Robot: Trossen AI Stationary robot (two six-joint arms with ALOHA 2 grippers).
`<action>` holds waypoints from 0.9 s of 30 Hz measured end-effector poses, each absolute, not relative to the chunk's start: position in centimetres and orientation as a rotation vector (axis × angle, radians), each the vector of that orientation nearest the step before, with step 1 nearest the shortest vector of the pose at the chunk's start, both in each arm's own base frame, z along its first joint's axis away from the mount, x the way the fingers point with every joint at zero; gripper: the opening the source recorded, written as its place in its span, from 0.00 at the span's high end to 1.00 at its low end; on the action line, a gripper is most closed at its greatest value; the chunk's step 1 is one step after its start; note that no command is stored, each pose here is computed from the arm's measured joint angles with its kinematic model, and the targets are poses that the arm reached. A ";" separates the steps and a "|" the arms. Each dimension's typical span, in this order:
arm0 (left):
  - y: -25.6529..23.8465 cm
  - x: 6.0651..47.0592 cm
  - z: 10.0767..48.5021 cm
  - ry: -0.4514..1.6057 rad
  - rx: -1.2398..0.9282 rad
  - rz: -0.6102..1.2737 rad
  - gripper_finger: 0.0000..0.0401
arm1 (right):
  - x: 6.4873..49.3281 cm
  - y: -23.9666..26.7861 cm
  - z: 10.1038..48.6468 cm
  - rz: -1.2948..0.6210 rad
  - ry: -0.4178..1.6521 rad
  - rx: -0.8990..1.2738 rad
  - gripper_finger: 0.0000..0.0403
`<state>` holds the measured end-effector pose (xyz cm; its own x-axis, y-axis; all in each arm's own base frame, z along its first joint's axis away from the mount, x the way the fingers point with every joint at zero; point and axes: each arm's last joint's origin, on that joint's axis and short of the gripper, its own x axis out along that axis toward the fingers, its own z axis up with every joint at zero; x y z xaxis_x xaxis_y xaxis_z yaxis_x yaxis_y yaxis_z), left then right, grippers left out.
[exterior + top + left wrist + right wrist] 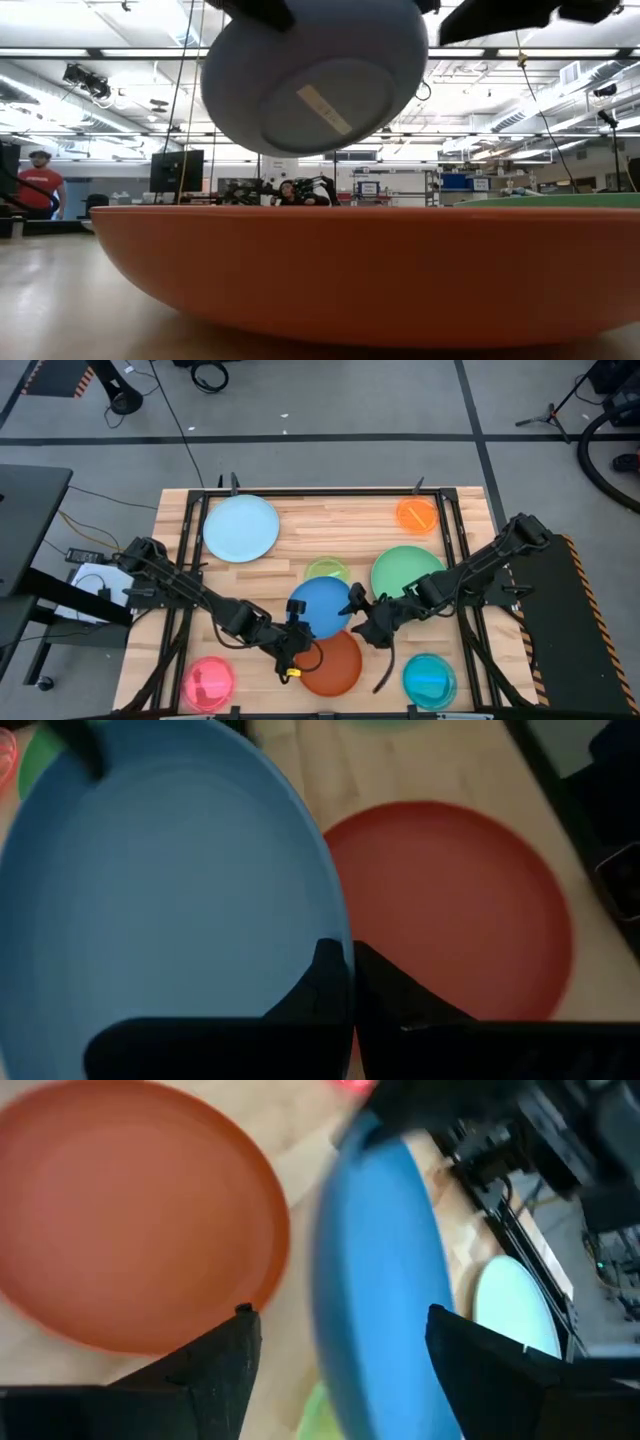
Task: Stack plastic plates
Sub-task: Stack the large dark blue plate on the large light green plate
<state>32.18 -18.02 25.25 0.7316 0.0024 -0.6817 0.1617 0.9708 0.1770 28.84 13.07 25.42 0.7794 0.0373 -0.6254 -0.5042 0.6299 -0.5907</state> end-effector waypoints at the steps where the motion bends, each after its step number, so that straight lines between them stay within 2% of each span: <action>1: -18.2 32.1 25.3 0.740 0.231 -0.095 0.97 | 29.0 12.7 25.4 0.328 0.623 -0.838 0.30; 9: -19.4 31.9 25.7 0.689 0.216 -0.129 0.97 | 29.4 11.1 24.6 0.395 0.648 -0.786 0.46; 20: -18.5 32.6 25.9 0.666 0.181 -0.099 0.97 | 29.1 11.4 24.3 0.375 0.668 -0.853 0.78; 24: -18.0 32.9 26.1 0.658 0.078 -0.058 0.92 | 28.7 11.8 24.0 0.410 0.690 -0.876 0.91; 27: -17.7 32.9 26.2 0.657 0.035 -0.024 0.86 | 28.7 12.0 24.2 0.391 0.677 -0.860 0.92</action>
<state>32.93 -17.66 26.21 0.7915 -0.0110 -0.6111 0.0335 0.9991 0.0254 28.73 12.05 24.15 0.7275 0.0487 -0.6844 -0.5683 0.6017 -0.5613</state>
